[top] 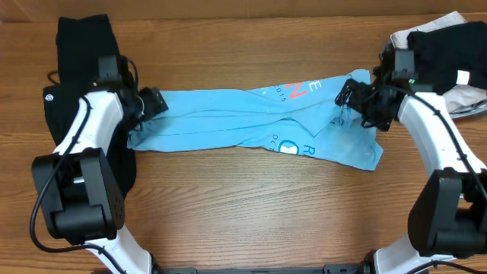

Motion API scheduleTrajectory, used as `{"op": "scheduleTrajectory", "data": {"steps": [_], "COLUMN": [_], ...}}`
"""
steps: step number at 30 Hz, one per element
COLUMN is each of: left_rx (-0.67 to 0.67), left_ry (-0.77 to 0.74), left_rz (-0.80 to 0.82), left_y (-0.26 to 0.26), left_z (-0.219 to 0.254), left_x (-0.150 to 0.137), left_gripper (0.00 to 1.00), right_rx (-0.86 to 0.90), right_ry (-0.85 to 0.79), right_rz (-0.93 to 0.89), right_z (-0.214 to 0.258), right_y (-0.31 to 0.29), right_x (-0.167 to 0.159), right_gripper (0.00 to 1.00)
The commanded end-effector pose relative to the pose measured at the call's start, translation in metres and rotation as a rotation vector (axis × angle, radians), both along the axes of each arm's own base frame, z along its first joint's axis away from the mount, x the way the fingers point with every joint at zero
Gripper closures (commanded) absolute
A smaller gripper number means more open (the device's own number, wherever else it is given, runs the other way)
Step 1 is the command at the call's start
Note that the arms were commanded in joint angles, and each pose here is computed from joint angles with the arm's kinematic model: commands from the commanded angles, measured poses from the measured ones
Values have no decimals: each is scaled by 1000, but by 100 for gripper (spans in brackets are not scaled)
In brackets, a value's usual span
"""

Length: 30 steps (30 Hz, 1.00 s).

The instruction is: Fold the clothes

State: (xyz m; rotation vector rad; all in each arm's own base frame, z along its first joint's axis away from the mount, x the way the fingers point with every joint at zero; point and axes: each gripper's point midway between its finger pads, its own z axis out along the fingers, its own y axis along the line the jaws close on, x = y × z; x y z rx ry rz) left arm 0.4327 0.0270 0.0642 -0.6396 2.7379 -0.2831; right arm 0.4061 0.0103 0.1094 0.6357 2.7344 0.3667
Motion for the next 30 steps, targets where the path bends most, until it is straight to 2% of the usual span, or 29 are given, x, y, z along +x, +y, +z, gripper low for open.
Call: {"op": "scheduleTrajectory", "data": {"steps": [1,3,7,12,19,30], "left_rx": [7,20,100,128,186,264], "left_ry": [-40,-18,34,56,118,167], "left_rz": [-125,-144,-179,-279,-268,-294], "left_y": [-4,-3,11,13,25,39], "left_z": [15,10,-10,-43,-78,-66], "left_x": [8,3,-3,3,3,0], "left_gripper": [4,0,0,0,0,2], "right_rx": [-18,-17,-22,-21,-23,-26], "right_ry": [-98,-84,-49,-33,-32,-36], "right_rz": [32,33,54,54,56,55], "right_z": [49,51,47,45,45,45], "right_y": [1,1,1,1,1,1], "right_x": [8,5,-4,-7,-8,-7], "right_gripper": [0,0,0,0,0,0]}}
